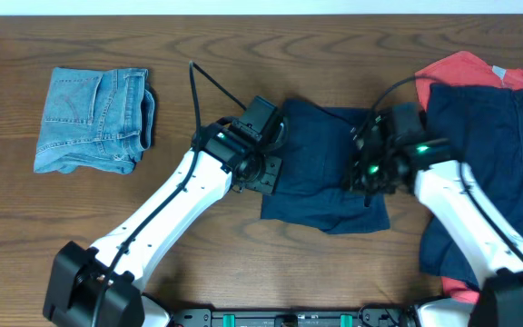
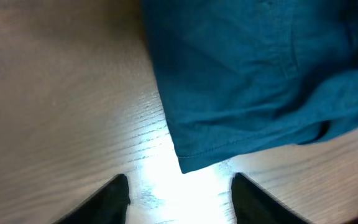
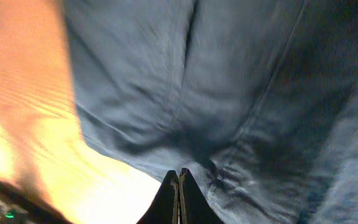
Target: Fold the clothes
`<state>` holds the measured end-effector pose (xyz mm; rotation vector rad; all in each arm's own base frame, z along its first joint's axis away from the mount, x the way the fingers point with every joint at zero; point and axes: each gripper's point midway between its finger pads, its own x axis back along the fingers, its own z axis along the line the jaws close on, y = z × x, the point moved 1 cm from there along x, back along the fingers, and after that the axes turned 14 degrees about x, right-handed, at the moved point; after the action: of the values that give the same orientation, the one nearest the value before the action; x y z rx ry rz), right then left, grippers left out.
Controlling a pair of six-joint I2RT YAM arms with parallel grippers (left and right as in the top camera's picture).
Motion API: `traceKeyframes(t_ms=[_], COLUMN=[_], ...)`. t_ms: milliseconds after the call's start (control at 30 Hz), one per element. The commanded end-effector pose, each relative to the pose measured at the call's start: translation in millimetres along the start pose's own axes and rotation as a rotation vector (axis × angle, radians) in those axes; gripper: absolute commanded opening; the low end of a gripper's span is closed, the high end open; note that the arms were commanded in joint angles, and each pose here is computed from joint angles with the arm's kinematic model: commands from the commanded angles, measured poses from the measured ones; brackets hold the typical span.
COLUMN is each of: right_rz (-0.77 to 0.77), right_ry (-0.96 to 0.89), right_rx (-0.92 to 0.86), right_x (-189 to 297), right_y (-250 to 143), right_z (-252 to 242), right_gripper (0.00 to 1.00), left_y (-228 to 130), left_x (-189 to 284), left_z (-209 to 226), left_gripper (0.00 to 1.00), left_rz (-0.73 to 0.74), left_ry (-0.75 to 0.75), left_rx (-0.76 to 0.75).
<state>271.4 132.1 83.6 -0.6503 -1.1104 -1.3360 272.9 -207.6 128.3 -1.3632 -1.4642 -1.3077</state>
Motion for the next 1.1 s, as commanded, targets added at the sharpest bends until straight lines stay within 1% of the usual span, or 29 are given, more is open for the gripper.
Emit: traceKeyframes(t_ms=[0,67,167,300,400,467,533,567,600,733,767,833,867,967,1067], right_rz=[0.121,0.16,0.225,0.216,0.156,0.094,0.014,-0.035,-0.088,-0.294,-0.332,-0.373,-0.379,-0.371,-0.329], right_ry=[-0.125,-0.152,-0.17,-0.141,-0.061,-0.004,0.024,0.026,0.027,0.026,0.007,-0.068,-0.119,-0.305,-0.384], right_rx=[-0.112,-0.184,-0.279,-0.246,-0.146,-0.063,0.007,0.038,0.06,0.144,0.156,0.155,0.139,0.02,-0.057], right_x=[-35.6,-52.1,-64.6,-62.7,-50.2,-35.4,-16.3,-4.7,7.0,39.7,43.7,45.8,44.5,38.1,20.0], right_y=[-37.6,-54.4,-76.2,-72.4,-52.3,-34.6,-15.2,-4.3,6.5,44.6,52.4,62.6,65.3,68.1,68.2], right_z=[-30.0,-42.9,-54.6,-50.3,-33.1,-18.4,-5.8,-0.4,4.7,18.6,17.5,6.4,-2.9,-43.1,-74.0], right_gripper=[0.01,0.01,0.01,0.01,0.02,0.04,0.04,0.03,0.01,0.04,0.04,0.02,0.02,0.01,0.01], left_y=[-3.6,-5.1,-7.7,-8.5,-7.0,-6.6,-6.7,-6.7,-7.1,-13.3,-16.1,-22.0,-24.7,-34.5,-43.2], left_x=[-8.7,-10.6,-12.7,-19.0,-25.6,-30.5,-36.3,-40.3,-44.4,-62.9,-68.2,-77.4,-81.7,-94.5,-104.2], left_z=[4.0,1.5,-3.1,-6.3,-13.4,-22.2,-32.2,-36.1,-38.7,-38.6,-38.4,-38.8,-38.9,-38.5,-35.8], left_gripper=[0.61,0.65,0.66,0.65,0.64,0.58,0.55,0.51,0.5,0.38,0.34,0.3,0.3,0.29,0.29], left_rz=[0.025,0.039,0.06,0.08,0.094,0.112,0.135,0.147,0.158,0.207,0.223,0.253,0.265,0.308,0.347], left_ry=[0.016,0.003,-0.024,-0.04,-0.076,-0.124,-0.179,-0.2,-0.213,-0.196,-0.188,-0.176,-0.17,-0.146,-0.121], left_rx=[0.051,0.055,0.056,0.058,0.058,0.057,0.056,0.056,0.056,0.071,0.071,0.07,0.069,0.063,0.065])
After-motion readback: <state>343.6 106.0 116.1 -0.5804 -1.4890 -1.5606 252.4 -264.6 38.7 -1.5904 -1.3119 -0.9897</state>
